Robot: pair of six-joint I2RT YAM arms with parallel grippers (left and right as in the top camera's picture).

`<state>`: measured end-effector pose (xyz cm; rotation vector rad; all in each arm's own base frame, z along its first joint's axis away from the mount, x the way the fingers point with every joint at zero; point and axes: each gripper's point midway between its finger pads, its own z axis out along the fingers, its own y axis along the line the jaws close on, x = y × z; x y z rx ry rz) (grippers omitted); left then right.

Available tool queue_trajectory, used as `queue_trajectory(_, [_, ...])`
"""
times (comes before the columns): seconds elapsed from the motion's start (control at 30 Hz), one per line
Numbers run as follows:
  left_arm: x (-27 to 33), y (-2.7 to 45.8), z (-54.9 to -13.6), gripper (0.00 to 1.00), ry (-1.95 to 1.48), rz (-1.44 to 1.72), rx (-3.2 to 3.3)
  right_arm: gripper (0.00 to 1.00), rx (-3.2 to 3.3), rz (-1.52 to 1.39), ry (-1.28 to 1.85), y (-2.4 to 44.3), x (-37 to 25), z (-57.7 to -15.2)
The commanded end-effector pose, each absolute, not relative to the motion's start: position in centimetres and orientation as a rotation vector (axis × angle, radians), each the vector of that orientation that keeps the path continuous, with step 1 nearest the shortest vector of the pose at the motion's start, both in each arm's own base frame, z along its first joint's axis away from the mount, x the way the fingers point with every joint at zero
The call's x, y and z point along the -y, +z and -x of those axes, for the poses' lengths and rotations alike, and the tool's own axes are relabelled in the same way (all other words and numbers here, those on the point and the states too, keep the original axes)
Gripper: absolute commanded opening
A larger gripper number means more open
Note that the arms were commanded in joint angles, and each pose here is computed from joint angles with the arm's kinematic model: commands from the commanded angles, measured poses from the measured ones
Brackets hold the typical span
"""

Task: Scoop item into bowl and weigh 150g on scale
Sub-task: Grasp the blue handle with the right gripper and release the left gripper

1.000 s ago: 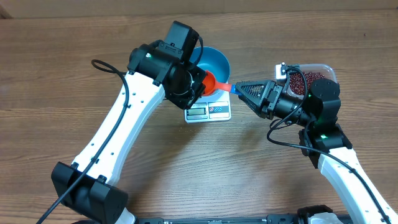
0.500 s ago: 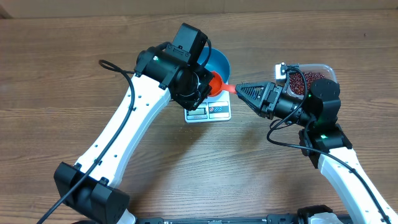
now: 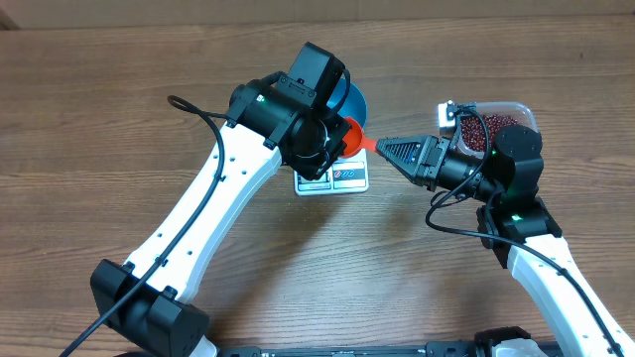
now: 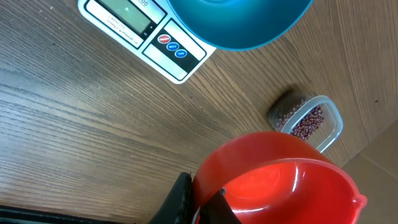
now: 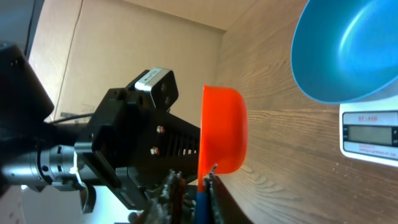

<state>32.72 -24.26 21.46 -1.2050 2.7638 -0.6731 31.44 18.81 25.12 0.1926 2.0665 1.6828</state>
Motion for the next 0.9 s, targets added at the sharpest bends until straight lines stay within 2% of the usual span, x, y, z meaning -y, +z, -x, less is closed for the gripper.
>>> queue_trajectory(0.0, [24.2, 22.6, -33.3, 0.04, -0.691, 1.221, -2.709, 0.09, -2.045, -0.152, 1.683, 26.1, -19.1, -31.5])
queue_trajectory(0.03, [24.2, 22.7, -33.3, 0.04, -0.694, 1.224, -2.705, 0.04, -2.045, -0.152, 1.683, 26.1, -19.1, -31.5])
queue_trajectory(0.1, [24.2, 22.7, -33.4, 0.05, -0.698, 1.223, -2.703, 0.04, -2.045, -0.152, 1.683, 26.1, -19.1, -31.5])
queue_trajectory(0.13, [24.2, 22.7, -33.4, 0.10, -0.698, 1.222, -2.703, 0.04, -2.045, -0.153, 1.682, 26.1, -19.1, -31.5])
queue_trajectory(0.17, [24.2, 22.7, -33.4, 0.41, -0.698, 1.221, -2.703, 0.04, -2.045, -0.153, 1.682, 26.1, -19.1, -31.5])
queue_trajectory(0.2, [24.2, 22.7, -33.3, 0.95, -0.694, 1.223, -2.706, 0.04, -2.045, -0.153, 1.682, 26.1, -19.1, -31.5])
queue_trajectory(0.23, [24.2, 22.6, -33.3, 1.00, -0.690, 1.224, -2.706, 0.04, -2.045, -0.152, 1.682, 26.1, -19.1, -31.5])
queue_trajectory(0.57, [22.7, 23.1, -34.2, 1.00, -0.656, 1.174, -2.671, 0.04, -2.077, -0.125, 1.595, 24.6, -18.4, -31.7])
queue_trajectory(0.87, [21.5, 26.8, -33.5, 1.00, -0.663, 0.633, -2.687, 0.04, -2.116, -0.262, 1.362, 21.4, -11.9, -33.7])
